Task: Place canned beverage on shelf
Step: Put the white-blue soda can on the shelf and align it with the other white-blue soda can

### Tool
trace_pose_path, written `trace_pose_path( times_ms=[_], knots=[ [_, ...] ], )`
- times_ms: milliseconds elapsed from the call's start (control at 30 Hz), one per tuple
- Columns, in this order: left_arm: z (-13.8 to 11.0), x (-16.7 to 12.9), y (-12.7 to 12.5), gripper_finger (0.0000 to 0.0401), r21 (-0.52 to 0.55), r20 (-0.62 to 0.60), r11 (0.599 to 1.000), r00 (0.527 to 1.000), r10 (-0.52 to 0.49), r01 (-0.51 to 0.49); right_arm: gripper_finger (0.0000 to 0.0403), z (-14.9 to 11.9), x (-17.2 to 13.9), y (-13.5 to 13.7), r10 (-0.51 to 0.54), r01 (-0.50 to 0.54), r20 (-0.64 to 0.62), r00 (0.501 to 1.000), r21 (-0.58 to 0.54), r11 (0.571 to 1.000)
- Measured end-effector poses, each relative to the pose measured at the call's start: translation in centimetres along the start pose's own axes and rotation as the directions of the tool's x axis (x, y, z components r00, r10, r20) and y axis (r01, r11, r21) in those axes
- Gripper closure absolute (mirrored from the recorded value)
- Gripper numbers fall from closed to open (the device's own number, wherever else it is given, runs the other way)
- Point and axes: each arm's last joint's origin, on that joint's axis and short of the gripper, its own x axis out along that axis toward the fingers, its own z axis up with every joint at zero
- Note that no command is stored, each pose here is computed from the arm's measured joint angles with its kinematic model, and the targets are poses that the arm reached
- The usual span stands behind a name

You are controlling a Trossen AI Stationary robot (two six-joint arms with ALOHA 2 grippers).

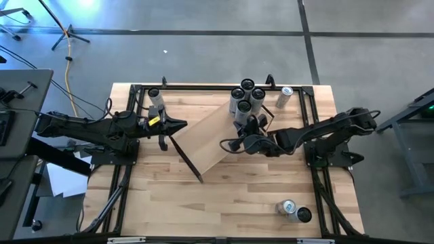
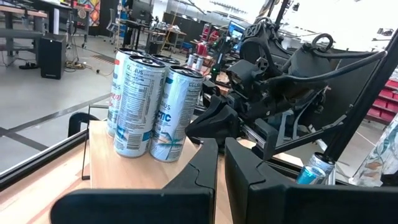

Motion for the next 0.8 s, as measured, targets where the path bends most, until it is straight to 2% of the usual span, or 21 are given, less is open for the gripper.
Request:
trace_pose_path(
  times_ms=[800],
  knots=[
    [0.01, -0.01, 0.00, 0.0398, 0.000, 0.000, 1.000, 1.000, 0.000, 0.000, 0.0403, -0.02, 0.20, -0.52, -0.093, 0.094, 0.030, 0.995, -0.040, 0.995]
  ],
)
